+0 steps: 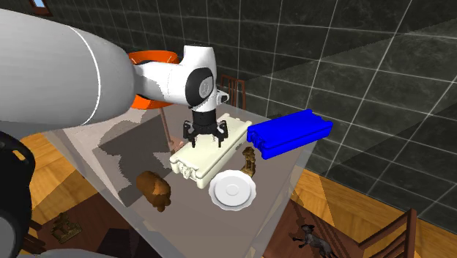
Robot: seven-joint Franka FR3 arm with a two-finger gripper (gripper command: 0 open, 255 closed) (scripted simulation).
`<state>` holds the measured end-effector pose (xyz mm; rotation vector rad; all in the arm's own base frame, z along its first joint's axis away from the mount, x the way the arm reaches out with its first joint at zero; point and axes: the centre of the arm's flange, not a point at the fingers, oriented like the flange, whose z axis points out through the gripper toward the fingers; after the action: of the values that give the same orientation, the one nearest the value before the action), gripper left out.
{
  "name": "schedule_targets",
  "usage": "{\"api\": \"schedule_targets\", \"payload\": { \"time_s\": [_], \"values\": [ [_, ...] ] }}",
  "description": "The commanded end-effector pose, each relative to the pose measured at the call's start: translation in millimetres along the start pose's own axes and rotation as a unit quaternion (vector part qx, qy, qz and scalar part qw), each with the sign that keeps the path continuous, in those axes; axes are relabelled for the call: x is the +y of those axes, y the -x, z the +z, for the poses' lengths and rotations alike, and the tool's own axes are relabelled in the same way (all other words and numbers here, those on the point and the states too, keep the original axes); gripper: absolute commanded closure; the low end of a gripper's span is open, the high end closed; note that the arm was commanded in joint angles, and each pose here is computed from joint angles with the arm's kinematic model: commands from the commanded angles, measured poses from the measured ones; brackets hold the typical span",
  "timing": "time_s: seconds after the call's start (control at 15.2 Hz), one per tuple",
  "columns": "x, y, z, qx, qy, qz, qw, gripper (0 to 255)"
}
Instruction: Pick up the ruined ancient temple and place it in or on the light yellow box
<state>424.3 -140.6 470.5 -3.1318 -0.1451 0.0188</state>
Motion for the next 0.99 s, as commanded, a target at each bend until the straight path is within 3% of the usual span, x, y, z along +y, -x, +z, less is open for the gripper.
{"api": "schedule_targets", "payload": {
  "time_s": [0.0,0.92],
  "values": [
    [20,-13,12,0.001,0.001,-0.001,1.0000,0],
    [159,-98,94,0.010,0.007,-0.005,0.9999,0]
  ]
}}
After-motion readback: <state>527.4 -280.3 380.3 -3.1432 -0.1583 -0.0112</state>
